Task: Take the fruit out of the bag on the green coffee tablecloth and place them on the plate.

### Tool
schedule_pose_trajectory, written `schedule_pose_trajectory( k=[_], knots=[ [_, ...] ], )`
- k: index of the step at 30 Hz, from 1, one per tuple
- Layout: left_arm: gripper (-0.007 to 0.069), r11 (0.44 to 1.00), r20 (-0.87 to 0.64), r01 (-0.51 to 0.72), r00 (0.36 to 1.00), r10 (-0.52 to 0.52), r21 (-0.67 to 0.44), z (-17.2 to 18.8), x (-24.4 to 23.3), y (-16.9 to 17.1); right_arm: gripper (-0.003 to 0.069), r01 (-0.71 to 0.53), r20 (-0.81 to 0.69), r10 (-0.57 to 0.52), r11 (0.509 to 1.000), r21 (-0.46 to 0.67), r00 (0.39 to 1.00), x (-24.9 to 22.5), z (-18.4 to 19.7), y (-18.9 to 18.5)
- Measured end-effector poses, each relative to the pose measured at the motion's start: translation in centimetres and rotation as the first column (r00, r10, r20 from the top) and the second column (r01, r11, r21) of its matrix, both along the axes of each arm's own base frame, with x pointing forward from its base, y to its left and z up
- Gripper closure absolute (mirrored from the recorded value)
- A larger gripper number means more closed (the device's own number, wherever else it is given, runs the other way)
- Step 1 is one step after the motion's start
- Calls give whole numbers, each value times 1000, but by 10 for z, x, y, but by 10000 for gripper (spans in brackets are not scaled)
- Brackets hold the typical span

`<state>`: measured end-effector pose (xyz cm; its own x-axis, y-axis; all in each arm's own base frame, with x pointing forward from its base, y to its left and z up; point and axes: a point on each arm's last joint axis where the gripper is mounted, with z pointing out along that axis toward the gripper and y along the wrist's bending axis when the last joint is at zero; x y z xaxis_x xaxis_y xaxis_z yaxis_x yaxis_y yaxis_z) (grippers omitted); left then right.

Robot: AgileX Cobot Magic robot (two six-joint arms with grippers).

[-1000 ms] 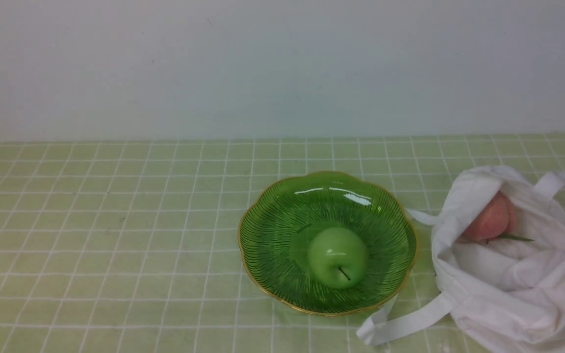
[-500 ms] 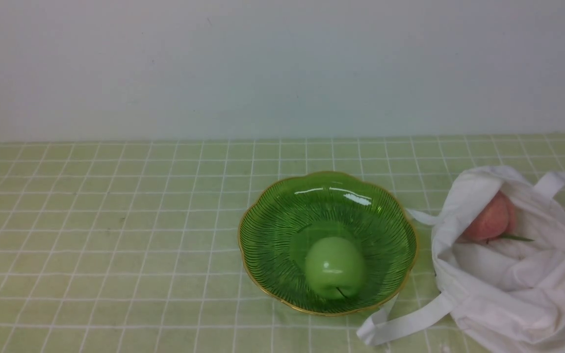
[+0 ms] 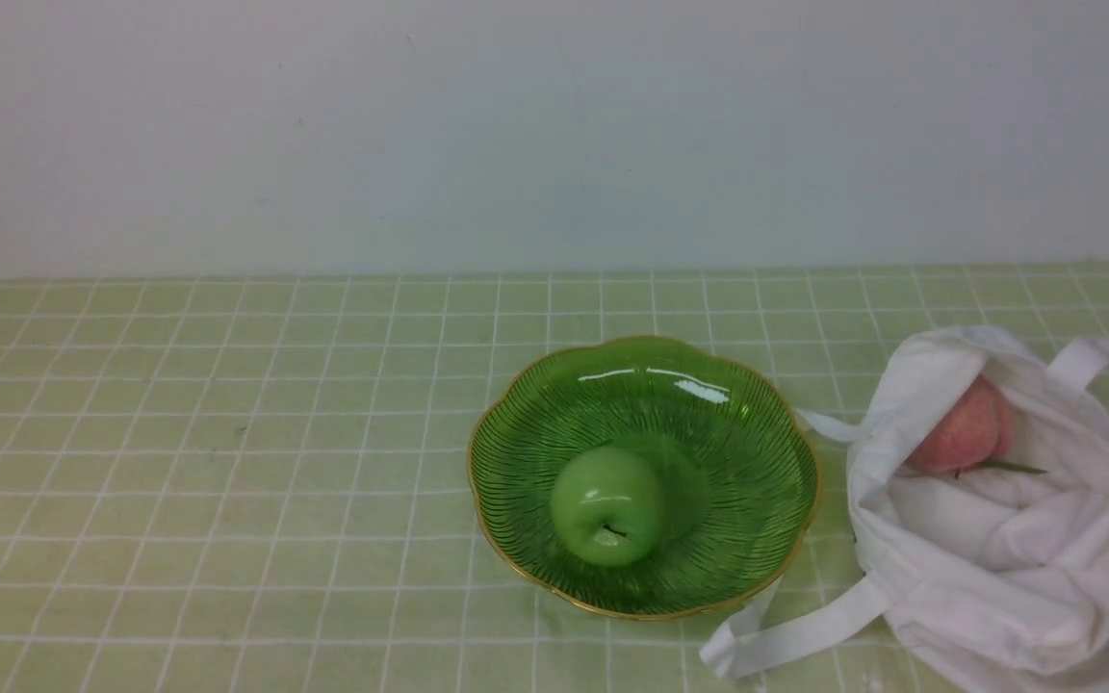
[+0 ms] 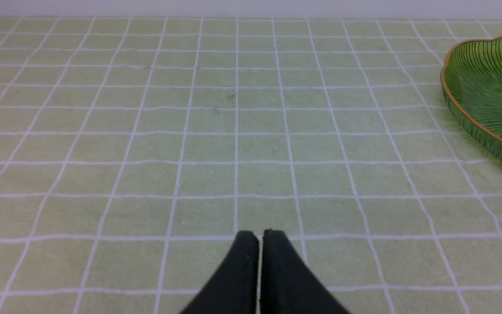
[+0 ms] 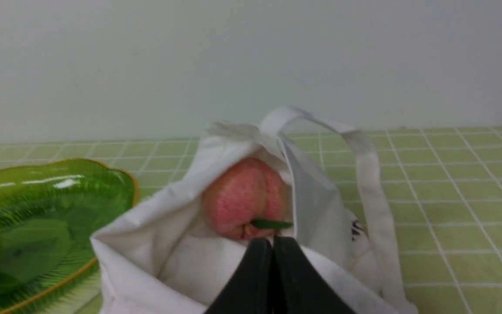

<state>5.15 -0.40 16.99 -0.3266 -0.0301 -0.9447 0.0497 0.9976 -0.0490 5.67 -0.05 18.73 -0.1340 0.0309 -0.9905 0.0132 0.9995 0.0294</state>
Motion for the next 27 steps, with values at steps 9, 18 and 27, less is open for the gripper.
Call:
schedule_pose_trajectory(
  k=[9, 18, 27],
  knots=[
    [633, 1000, 0, 0, 1000, 0, 0, 0, 0, 0, 673, 14, -50, -13, 1000, 18, 999, -1, -6, -1],
    [633, 1000, 0, 0, 1000, 0, 0, 0, 0, 0, 673, -2, -56, 5, 999, 49, 998, -1, -6, 1],
    [633, 1000, 0, 0, 1000, 0, 0, 0, 0, 0, 673, -38, -57, 40, 998, 47, 998, -1, -6, 3]
  ],
)
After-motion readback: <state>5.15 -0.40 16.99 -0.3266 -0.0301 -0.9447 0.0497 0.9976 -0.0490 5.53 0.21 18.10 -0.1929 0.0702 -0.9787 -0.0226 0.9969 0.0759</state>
